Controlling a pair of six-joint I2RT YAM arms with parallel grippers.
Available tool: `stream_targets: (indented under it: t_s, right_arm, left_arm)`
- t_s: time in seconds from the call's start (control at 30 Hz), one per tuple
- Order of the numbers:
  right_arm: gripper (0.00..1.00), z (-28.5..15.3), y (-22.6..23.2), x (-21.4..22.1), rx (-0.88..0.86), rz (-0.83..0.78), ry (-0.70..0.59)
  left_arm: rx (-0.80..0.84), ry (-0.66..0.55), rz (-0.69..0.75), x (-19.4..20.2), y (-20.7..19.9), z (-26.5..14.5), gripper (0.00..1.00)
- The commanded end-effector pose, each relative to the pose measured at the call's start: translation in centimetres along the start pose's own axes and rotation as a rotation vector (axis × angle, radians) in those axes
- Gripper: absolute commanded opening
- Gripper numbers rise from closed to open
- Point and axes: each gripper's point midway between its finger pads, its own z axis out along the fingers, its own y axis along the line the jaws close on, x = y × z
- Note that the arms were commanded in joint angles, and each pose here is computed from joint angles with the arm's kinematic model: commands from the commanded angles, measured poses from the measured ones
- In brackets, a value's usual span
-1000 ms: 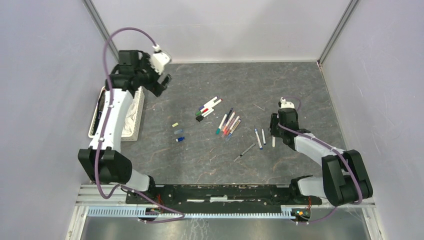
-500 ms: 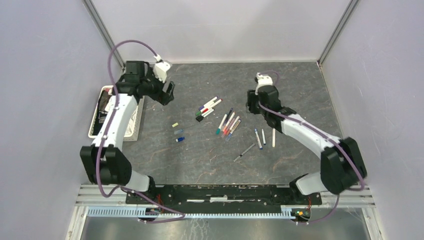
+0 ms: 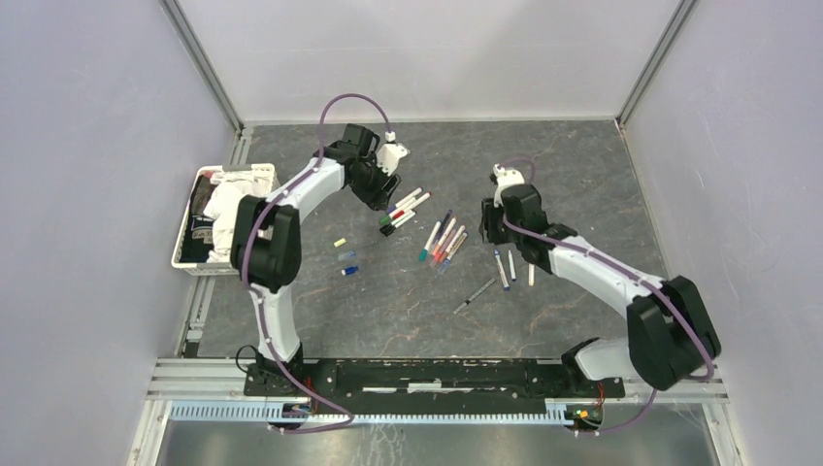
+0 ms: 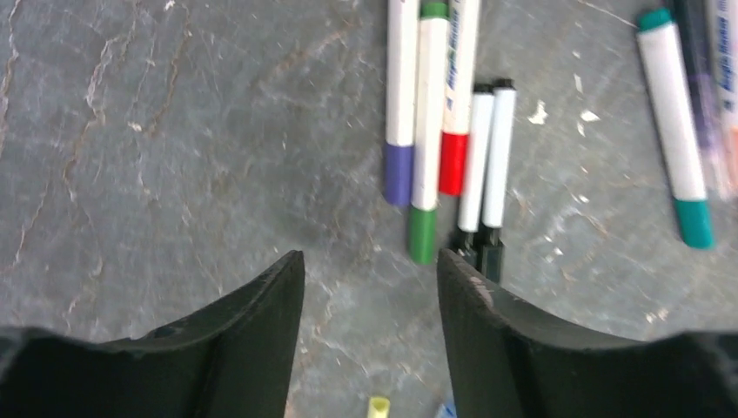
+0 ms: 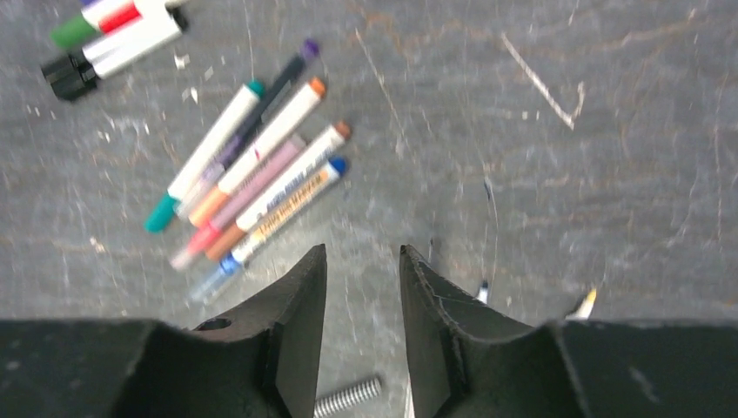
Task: Open the pen caps
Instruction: Pick up the pen from the center of the board.
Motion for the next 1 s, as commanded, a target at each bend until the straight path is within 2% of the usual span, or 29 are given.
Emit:
stream_targets:
  t_s: [0.0, 0.1, 0.23, 0.33, 0.7, 0.87, 0.97]
  right_arm:
    - [0.4, -2.2, 0.1, 1.6, -0.048, -0.002, -0.001]
    - [0.33, -2.9, 0.1, 2.4, -0.056, 0.005, -0.002]
    - [0.29, -3.3, 0.3, 2.5, -0.071, 0.015, -0.001]
    - [0.21, -3.4, -0.1, 2.1, -0.047, 0.035, -0.019]
    - [0.2, -3.6, 0.4, 1.1, -0.058, 0.049, -0.032]
    - [0.2, -3.5, 0.4, 1.7, -0.065, 0.047, -0.015]
    - [0.19, -3.4, 0.5, 2.2, -0.069, 0.05, -0.005]
  left_arm:
    - [-0.053, -0.036, 0.03, -2.9, 2.2, 2.0, 0.61]
    - [-0.041, -0.031, 0.053, -3.2, 2.1, 3.3, 0.6]
    - [-0.026, -0.031, 0.077, -3.2, 1.5, 4.7, 0.62]
    - [-0.003, -0.027, 0.08, -3.0, 1.0, 5.6, 0.62]
    - [0.021, -0.007, 0.102, -1.9, 0.2, 6.9, 0.6]
    - [0.137, -0.037, 0.136, -3.2, -1.7, 4.9, 0.61]
    - [0.134, -0.094, 0.146, -4.7, -1.6, 3.4, 0.61]
